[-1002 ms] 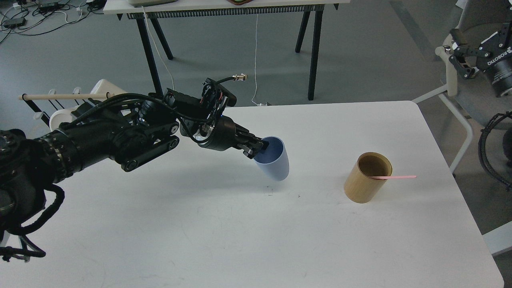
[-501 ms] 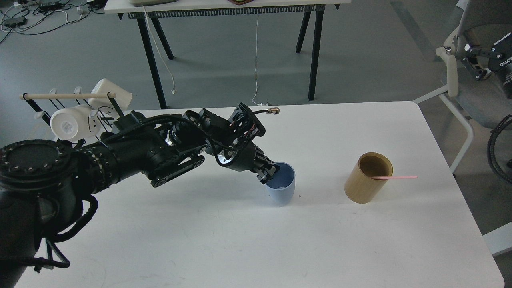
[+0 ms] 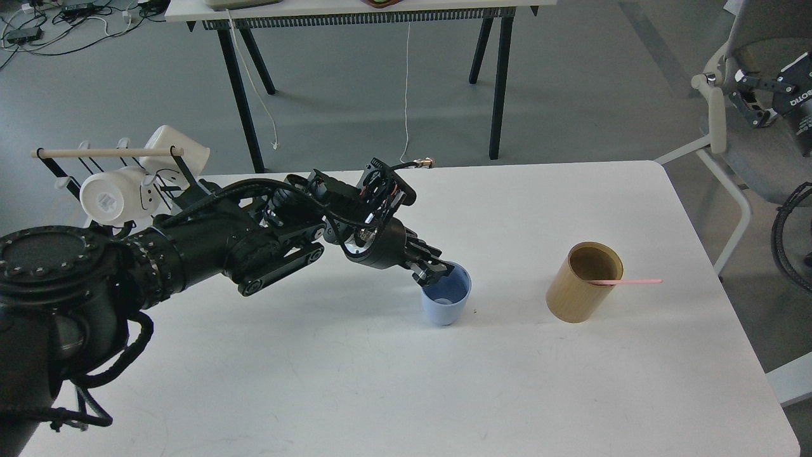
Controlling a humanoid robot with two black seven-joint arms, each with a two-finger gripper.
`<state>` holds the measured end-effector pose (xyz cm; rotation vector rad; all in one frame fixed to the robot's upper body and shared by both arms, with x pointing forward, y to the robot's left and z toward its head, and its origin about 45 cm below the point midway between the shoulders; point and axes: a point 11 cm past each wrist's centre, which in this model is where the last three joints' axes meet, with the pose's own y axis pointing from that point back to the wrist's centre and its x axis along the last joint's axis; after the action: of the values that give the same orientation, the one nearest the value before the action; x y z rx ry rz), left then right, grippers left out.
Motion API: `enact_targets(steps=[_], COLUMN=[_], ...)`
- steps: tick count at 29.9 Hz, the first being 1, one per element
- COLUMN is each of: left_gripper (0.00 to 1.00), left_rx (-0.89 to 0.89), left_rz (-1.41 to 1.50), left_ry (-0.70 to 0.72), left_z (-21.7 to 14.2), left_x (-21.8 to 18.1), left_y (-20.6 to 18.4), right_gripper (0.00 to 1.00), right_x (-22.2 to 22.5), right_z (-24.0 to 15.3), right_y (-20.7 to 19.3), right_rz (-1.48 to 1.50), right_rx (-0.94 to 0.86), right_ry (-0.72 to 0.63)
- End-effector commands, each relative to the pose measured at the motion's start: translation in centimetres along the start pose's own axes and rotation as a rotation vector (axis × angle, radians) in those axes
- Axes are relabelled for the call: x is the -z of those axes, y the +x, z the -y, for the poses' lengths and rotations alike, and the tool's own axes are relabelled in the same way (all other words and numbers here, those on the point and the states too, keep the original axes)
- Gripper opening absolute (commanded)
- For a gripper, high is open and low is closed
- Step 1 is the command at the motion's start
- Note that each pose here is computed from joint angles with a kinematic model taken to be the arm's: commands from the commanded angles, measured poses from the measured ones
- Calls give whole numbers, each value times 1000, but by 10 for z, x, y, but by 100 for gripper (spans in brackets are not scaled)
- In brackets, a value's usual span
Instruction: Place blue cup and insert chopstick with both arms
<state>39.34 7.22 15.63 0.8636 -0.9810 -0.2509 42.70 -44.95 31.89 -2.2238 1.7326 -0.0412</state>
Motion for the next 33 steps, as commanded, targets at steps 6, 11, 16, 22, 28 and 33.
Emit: enact_targets(steps=[6, 11, 16, 22, 28, 33], left_gripper=[76, 83, 87, 89, 90, 91], left_rx=[-162, -502, -750, -956, -1026, -1027], left_rz=[-252, -555, -829, -1097, -1170, -1182], left_ry=[-77, -276, -492, -728, -773, -762], left_z=[-30, -80, -114, -143, -160, -159], left_x=[10, 16, 24, 36, 49, 53], left_y=[32, 87, 114, 128, 126, 120], right_gripper=[99, 99, 99, 99, 99, 99], right_x=[13, 44, 76, 93, 57, 14], right_z=[-5, -19, -53, -94, -147, -211], right_y=[6, 5, 4, 7, 15, 18], right_rz=[-61, -396, -718, -1081, -1486, -1577], right_rx=[16, 163, 306, 341, 294, 440], right_ry=[-18, -166, -341, -486, -473, -586])
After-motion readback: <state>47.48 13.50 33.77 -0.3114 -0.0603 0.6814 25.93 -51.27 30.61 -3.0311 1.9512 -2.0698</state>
